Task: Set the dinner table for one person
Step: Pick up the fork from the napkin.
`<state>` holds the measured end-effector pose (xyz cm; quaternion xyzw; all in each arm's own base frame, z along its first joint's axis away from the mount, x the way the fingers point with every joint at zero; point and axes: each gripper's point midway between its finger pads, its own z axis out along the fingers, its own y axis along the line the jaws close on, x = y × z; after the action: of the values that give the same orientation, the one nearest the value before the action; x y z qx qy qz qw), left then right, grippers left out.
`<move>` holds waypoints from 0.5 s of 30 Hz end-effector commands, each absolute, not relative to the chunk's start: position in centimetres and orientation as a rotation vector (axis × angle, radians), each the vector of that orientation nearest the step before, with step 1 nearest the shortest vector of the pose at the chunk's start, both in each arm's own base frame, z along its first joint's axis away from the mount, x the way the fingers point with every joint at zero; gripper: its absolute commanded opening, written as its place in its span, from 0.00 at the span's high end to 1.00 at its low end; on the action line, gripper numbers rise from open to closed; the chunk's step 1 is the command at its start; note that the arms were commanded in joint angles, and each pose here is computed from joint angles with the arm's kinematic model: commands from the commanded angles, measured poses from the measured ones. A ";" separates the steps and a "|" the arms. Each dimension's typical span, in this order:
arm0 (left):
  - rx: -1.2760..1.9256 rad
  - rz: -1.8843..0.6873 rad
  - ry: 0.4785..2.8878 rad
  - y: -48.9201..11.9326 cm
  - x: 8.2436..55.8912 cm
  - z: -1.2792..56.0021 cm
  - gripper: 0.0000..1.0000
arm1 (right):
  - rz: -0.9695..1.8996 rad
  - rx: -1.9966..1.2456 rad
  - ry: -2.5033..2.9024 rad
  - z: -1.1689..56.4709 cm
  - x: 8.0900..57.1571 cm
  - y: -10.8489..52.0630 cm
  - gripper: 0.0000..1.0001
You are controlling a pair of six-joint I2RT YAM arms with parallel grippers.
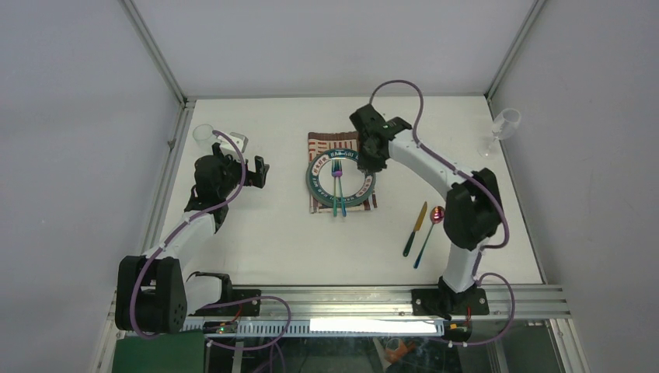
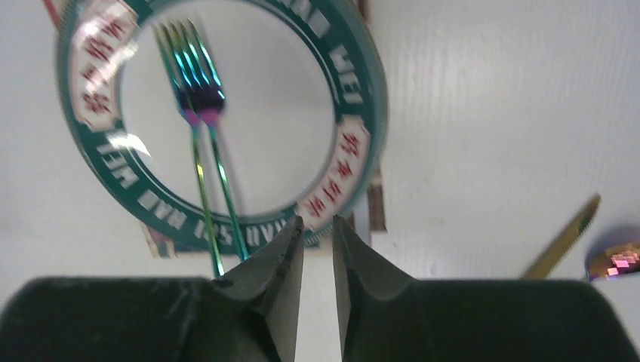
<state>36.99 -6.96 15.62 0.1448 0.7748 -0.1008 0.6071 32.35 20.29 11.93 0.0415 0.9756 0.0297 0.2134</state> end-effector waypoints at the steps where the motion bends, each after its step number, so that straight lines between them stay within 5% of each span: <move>1: 0.351 -0.221 1.724 -7.1 37.6 17.8 0.01 | -0.006 0.011 2.711 11.5 35.9 22.1 0.77; 15: 0.350 -0.203 1.726 -6.8 37.6 17.6 0.01 | 0.158 -0.096 2.785 9.1 36.5 27.6 0.84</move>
<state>37.02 -6.87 15.62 0.1448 0.7749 -0.0977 0.6075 36.31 25.37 6.62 -0.0131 0.9876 0.0134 0.1557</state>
